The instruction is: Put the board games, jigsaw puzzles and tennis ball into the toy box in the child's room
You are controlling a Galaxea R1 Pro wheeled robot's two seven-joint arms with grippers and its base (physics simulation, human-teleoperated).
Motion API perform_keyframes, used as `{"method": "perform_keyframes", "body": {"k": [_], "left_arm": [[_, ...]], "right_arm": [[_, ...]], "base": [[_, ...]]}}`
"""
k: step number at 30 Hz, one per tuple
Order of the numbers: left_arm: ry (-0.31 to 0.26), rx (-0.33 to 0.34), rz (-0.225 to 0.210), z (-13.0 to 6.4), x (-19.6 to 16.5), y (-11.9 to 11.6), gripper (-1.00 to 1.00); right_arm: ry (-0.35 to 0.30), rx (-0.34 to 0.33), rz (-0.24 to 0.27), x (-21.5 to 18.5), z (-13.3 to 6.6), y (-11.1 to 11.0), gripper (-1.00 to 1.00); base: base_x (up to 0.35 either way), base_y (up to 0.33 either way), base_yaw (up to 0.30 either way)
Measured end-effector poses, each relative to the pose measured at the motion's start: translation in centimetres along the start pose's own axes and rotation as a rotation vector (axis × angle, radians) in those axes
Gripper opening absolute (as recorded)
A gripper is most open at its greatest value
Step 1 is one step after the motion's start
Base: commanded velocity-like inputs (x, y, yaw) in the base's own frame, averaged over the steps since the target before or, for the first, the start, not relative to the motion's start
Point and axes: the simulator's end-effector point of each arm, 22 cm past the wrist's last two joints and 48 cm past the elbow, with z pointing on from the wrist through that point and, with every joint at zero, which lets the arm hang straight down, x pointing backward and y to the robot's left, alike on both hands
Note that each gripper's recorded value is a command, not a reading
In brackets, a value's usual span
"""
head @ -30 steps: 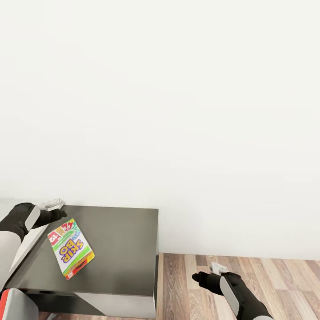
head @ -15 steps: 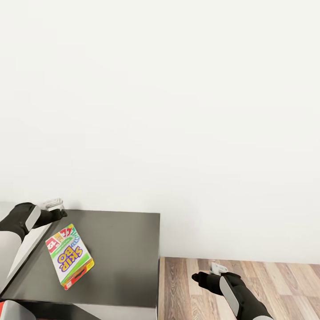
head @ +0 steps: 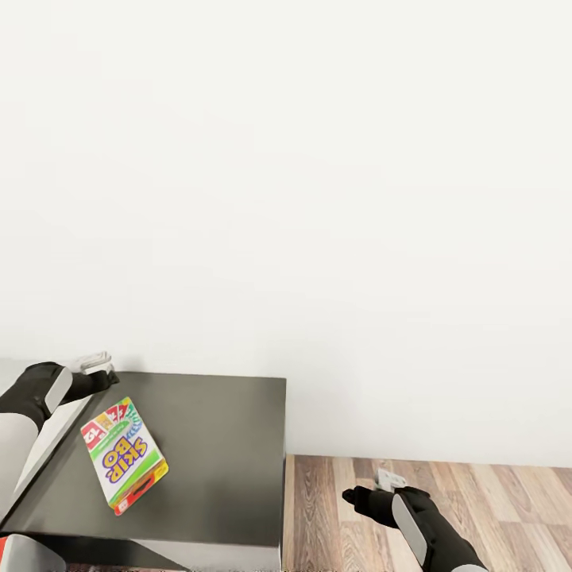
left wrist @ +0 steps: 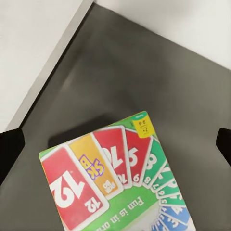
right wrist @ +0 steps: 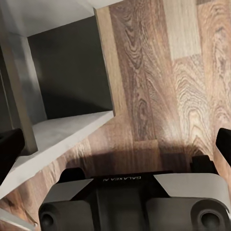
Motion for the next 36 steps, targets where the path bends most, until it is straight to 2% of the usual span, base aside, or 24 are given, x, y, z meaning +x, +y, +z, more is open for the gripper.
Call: {"method": "perform_keyframes", "body": {"k": [6, 19, 24, 28, 36], "left_arm": [[0.009, -0.004, 0.0, 0.5, 0.5, 0.0, 1.0], [0.033, -0.007, -0.035, 1.5, 1.6, 0.2, 1.0], [0.034, -0.049, -0.128, 1.7, 1.8, 2.0, 1.0], [0.034, -0.058, -0.182, 1.9, 2.0, 2.6, 1.0], [0.039, -0.048, -0.229, 2.4, 2.3, 2.6, 1.0]], "right_arm": [[0.009, 0.004, 0.002, 0.4, 0.3, -0.3, 1.0], [0.028, 0.01, 0.006, 1.1, 0.9, -0.7, 1.0], [0.035, 0.013, 0.008, 1.4, 1.1, -0.8, 1.0], [0.041, 0.015, 0.009, 1.7, 1.3, -1.0, 1.0], [0.054, 0.02, 0.012, 2.2, 1.6, -1.3, 1.0]], "base": [[0.0, 0.0, 0.0], [0.0, 0.0, 0.0], [0.0, 0.0, 0.0], [0.0, 0.0, 0.0], [0.0, 0.0, 0.0]]}}
